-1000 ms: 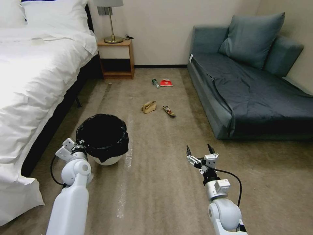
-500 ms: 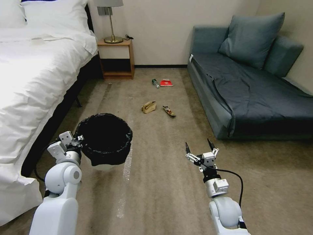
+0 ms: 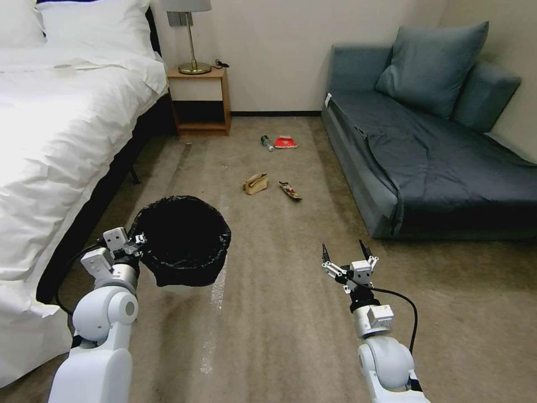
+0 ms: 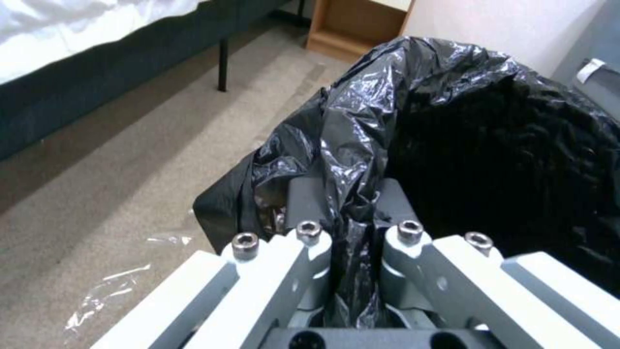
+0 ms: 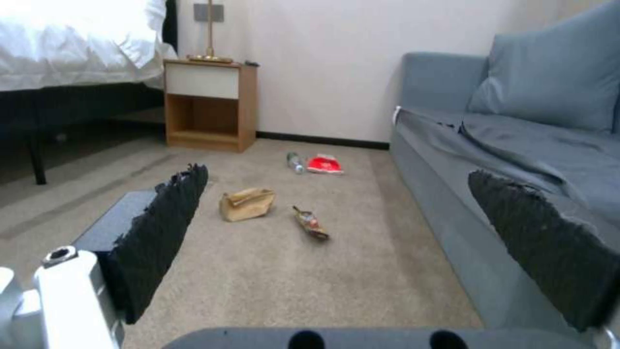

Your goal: Pick up the trash bin, then pick up the garbage on the floor and place it into the trash bin.

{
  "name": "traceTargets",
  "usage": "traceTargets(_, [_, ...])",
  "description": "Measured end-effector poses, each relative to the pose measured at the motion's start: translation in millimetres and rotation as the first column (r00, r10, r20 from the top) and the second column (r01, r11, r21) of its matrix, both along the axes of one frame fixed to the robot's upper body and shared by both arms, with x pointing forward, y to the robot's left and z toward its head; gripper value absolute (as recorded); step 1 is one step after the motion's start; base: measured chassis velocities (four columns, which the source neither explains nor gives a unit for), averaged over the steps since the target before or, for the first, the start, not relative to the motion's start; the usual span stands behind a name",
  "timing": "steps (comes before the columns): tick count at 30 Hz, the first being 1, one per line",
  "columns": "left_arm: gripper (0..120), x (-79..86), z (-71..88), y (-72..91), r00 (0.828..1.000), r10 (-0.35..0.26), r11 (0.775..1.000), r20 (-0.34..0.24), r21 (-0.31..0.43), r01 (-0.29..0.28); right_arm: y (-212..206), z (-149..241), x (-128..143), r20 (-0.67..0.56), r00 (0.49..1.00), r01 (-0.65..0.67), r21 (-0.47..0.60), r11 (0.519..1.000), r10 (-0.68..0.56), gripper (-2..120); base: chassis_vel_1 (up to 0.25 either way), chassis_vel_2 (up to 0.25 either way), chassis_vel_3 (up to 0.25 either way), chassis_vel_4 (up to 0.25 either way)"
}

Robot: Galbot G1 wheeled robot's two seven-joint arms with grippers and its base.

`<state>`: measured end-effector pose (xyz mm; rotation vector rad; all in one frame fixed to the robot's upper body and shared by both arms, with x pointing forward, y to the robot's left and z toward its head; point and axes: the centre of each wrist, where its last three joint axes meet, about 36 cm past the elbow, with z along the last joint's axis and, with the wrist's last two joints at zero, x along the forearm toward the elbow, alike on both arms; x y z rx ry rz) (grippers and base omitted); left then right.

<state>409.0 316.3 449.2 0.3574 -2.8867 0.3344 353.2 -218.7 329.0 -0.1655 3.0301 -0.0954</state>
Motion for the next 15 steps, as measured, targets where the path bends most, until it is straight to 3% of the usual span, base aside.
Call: traceTargets(15, [4,1.8,-11.9,-8.1,1.0,0.006,1.0,-0.011,-0.012,-0.006,-1.4,-4.2,-3.7,-0.012,1.0,0.001,0.014,1.0,-0.001,100,-0.009,0.007,0.01,-0.007])
